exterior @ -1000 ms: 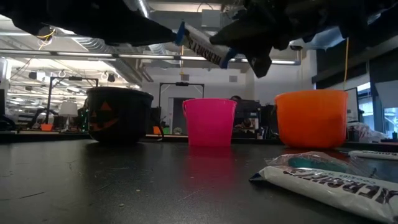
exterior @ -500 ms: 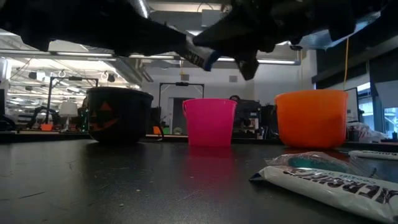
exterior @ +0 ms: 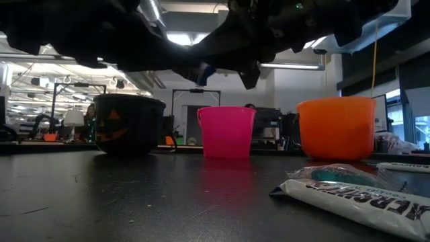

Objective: Organize candy in baskets
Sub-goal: Put the white chocolate bar into the black bucket

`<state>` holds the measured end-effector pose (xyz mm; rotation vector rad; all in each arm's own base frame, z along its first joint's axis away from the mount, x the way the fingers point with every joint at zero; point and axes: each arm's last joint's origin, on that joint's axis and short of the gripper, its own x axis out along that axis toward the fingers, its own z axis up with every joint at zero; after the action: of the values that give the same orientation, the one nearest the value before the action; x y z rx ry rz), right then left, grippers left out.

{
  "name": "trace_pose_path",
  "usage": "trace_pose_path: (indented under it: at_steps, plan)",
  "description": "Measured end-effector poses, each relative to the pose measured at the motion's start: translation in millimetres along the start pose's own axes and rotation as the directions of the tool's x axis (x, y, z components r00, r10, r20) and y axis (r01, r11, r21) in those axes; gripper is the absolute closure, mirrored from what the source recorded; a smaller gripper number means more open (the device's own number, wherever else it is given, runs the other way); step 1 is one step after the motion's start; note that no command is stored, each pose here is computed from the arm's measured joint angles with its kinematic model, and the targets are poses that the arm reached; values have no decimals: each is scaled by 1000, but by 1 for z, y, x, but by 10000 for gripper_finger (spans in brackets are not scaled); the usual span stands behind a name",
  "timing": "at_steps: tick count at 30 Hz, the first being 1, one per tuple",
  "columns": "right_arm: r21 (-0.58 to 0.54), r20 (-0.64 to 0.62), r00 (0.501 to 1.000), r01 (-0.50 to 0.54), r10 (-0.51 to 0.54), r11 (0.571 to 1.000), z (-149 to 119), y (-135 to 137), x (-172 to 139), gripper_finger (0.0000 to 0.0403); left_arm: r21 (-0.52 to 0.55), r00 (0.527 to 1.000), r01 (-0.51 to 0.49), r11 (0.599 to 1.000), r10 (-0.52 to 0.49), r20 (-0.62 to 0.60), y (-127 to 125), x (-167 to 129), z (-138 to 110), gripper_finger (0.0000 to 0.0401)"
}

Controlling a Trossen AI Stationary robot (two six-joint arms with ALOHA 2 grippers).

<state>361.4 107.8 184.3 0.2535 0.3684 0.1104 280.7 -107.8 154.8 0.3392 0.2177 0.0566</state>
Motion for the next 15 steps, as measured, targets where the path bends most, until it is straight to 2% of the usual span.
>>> trace_pose_path:
  at_steps: [11, 15]
  plan:
    - [-5, -24, 1000, 3, -4, 1000, -2, 0, 0, 386, 20, 1000, 11, 1000, -11, -15, -8, -4, 0, 345]
    - [-26, -4, 998, 57, -57, 998, -2, -1, 0, 384, 23, 1000, -3, 1000, 3, -18, -9, -5, 0, 363]
